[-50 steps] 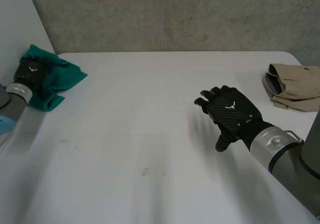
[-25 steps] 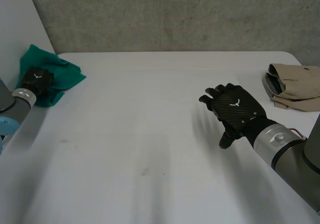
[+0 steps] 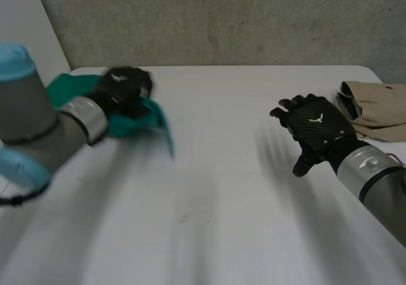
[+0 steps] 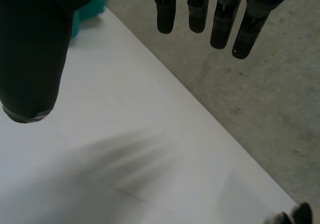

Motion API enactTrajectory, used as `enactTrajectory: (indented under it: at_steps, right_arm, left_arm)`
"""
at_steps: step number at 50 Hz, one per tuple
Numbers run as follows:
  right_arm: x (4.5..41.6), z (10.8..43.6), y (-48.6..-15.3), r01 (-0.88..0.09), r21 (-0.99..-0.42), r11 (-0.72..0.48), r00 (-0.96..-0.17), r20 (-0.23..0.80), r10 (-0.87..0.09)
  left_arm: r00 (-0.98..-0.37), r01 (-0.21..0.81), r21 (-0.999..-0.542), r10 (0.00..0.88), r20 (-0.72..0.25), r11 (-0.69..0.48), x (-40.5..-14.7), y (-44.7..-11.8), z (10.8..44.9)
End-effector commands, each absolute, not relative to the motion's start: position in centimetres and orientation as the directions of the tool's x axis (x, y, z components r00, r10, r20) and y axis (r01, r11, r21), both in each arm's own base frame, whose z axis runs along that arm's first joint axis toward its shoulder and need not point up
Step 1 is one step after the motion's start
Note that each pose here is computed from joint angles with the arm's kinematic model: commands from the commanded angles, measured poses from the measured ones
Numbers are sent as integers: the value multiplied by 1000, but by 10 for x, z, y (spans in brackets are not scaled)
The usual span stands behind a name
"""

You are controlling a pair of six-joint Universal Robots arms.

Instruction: Fold the laundry.

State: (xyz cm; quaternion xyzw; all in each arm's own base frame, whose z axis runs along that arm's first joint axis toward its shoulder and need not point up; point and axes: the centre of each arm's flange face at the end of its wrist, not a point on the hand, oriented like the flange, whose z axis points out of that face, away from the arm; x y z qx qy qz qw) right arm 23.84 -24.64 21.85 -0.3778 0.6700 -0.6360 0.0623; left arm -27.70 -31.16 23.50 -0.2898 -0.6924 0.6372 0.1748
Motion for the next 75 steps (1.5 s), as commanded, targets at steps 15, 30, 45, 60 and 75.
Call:
enactTrajectory:
  at_steps: [15,30,45,60,75]
  right_arm:
    - [235,223,-247,-424,-901,-88,-717,393,-576]
    - [257,206,-181,-417,-886,202,-652,137,-746]
    - [281,138,-140,-516,-835,188,-555,159,-817]
    - [279,130,-165,-539,-838,82,-624,332,-707]
    - [269,185,-184,-531,-844,-74,-644,459,-613]
  left_arm:
    - [-698,38,-996,716,30,79,-299,-235,251]
    - [-744,505,-862,483,-462,-47,-222,-359,191]
    - [-735,625,-780,356,-577,27,-160,-434,147]
    - [-726,629,-777,375,-576,25,-167,-452,115]
    - [-707,615,-784,381,-596,-86,-204,-421,152]
